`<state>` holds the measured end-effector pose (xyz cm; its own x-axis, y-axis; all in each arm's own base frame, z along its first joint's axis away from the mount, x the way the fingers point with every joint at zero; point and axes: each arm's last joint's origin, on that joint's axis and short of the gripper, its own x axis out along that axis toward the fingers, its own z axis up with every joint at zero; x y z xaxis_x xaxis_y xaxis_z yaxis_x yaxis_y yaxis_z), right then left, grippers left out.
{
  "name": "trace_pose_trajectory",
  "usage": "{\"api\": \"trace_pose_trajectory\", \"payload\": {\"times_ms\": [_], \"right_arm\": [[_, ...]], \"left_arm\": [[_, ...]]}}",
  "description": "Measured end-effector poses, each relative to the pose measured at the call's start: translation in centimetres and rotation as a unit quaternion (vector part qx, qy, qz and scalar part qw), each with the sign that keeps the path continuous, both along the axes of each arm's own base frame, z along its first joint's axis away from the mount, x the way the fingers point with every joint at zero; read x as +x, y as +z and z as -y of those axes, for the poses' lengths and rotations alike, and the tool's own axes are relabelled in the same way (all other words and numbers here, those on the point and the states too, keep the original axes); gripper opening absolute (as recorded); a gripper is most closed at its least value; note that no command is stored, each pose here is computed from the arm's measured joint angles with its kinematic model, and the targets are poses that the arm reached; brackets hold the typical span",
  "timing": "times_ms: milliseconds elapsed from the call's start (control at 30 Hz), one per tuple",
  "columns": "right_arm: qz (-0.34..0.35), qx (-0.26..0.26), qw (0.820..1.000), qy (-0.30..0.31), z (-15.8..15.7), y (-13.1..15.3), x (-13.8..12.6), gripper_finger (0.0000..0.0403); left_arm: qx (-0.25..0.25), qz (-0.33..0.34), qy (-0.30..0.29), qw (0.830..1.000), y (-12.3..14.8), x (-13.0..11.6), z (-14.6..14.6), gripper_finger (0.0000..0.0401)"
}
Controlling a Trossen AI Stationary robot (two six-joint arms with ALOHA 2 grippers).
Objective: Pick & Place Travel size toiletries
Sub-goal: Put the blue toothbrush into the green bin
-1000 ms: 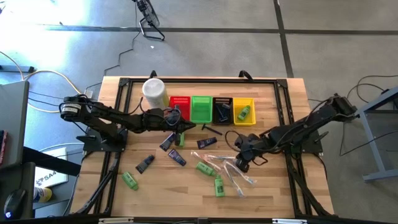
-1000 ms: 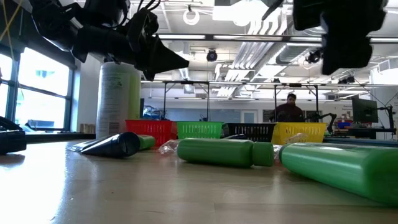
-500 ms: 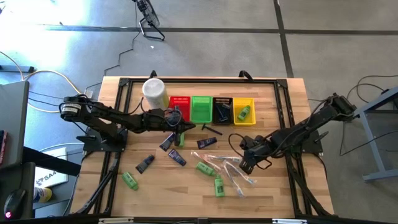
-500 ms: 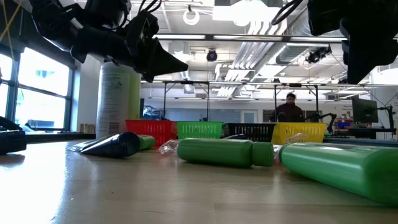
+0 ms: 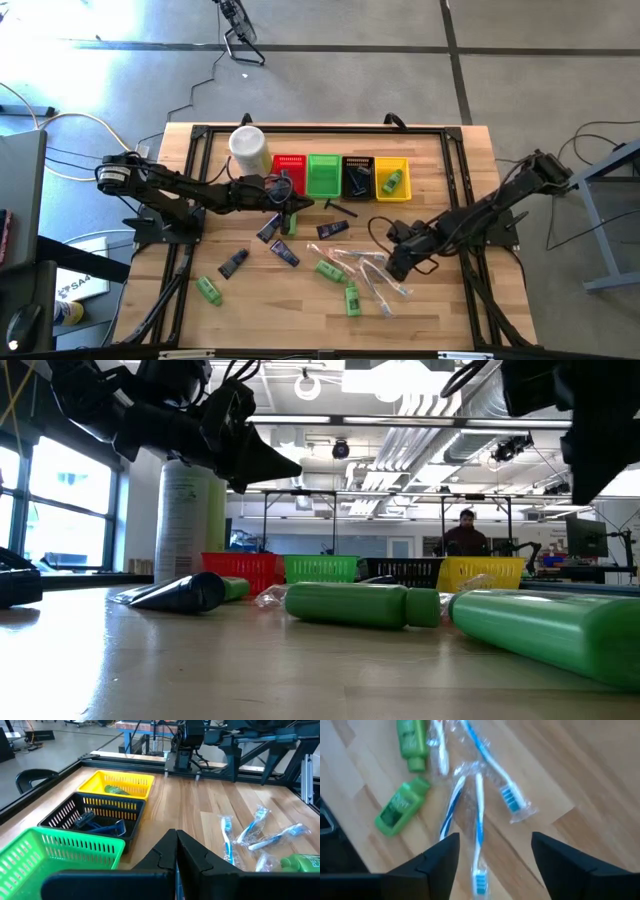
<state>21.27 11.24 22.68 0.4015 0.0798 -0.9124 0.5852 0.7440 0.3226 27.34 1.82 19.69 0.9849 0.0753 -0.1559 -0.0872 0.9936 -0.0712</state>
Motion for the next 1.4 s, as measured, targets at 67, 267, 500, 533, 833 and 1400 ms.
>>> {"api": "trace_pose_trajectory", "payload": {"times_ms": [67, 267, 500, 533, 833, 1400], "right_arm": [[-0.006, -0.004, 1.0, 0.01, -0.5, -0.4, 0.0, 0.0244], [-0.026, -0.014, 0.999, 0.037, -2.2, -2.0, 0.3, 0.0231], [-0.053, -0.017, 0.997, 0.056, -3.6, -4.1, 0.9, 0.0229], [-0.056, -0.019, 0.997, 0.057, -3.7, -4.4, 1.0, 0.0229], [-0.09, 0.001, 0.994, 0.069, -4.8, -7.2, 2.0, 0.0229], [-0.109, -0.008, 0.992, 0.055, -5.1, -9.0, 2.6, 0.0221]], "left_arm": [[0.0, 0.0, 0.0, 1.0, 0.0, 0.0, 0.0, 0.0007], [0.001, 0.0, 0.0, 1.0, 0.0, 0.0, 0.0, 0.0007], [0.001, 0.0, 0.001, 1.0, 0.0, 0.0, 0.0, 0.0007], [0.001, 0.0, 0.001, 1.0, 0.0, 0.0, 0.0, 0.0007], [0.001, 0.0, 0.0, 1.0, 0.0, 0.0, 0.0, 0.0007], [0.001, -0.004, 0.0, 1.0, -0.1, 0.0, 0.0, 0.0007]]}}
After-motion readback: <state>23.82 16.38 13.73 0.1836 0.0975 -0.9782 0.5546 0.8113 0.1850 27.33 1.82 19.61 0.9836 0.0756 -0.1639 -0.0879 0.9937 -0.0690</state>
